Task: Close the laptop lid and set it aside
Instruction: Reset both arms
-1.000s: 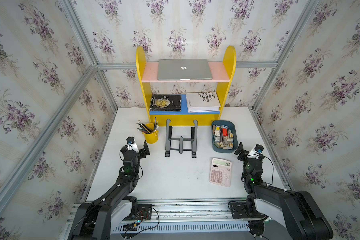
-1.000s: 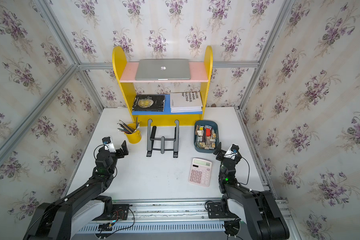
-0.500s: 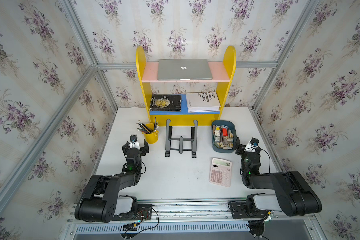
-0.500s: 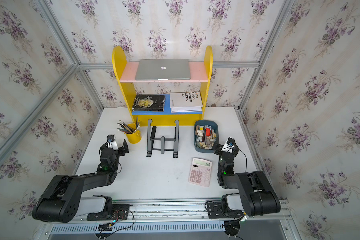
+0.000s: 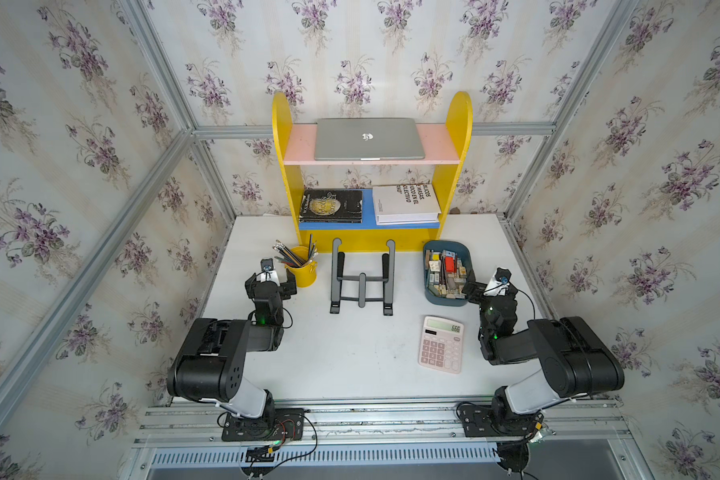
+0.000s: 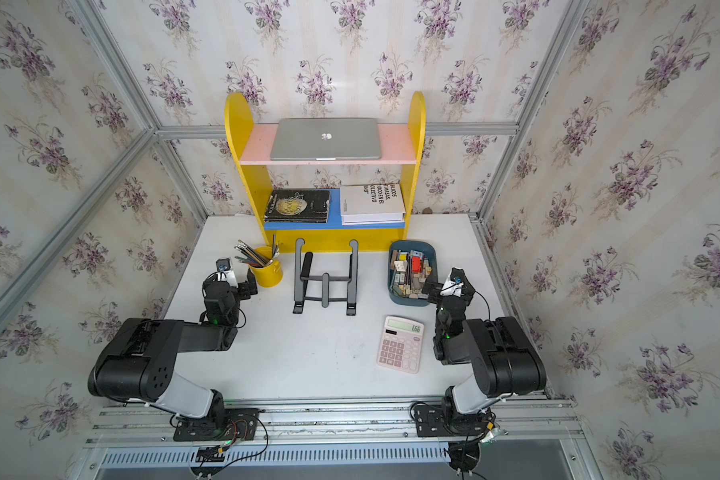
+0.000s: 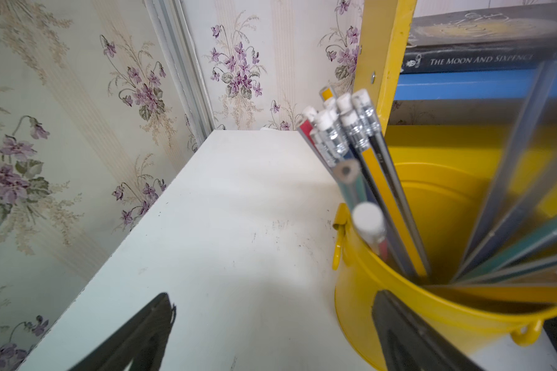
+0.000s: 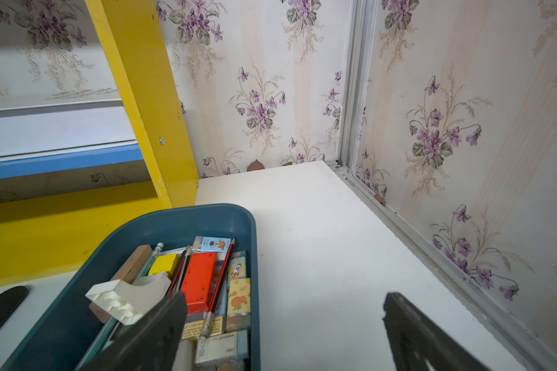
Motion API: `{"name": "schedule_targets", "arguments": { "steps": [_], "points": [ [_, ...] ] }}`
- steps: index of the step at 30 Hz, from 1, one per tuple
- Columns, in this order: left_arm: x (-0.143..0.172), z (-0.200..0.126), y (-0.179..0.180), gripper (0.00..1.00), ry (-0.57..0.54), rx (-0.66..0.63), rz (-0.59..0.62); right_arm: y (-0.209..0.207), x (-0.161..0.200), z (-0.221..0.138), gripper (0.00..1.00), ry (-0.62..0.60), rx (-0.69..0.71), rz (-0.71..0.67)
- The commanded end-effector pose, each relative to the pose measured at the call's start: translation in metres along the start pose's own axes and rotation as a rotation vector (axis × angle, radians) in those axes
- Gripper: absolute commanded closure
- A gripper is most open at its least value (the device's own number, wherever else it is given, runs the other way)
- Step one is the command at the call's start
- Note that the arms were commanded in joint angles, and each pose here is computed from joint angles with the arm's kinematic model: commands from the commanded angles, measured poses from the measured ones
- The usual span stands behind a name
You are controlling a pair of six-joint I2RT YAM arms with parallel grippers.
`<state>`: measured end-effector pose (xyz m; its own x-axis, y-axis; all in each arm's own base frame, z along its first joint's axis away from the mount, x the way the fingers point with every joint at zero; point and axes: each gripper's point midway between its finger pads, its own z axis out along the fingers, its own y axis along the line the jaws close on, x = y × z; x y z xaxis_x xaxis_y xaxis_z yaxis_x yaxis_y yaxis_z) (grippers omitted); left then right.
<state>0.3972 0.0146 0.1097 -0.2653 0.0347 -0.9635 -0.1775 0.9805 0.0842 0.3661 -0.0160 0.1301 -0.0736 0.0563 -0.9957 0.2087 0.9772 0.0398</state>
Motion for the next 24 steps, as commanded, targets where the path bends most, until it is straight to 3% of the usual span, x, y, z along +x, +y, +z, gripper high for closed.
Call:
{"name": "schedule_targets", "arguments": {
  "steps": [1,24],
  "points": [
    [0.0112,0.0008,0.0002,0.00,0.049,0.001,0.002,0.0046,-0.0013,-0.0012,0.00,-0.006,-0.026,-0.002],
    [0.0104,0.0009,-0.0007,0.00,0.044,0.006,0.005,0.0093,-0.0017,-0.0014,0.00,-0.007,-0.052,-0.014]
  ]
}}
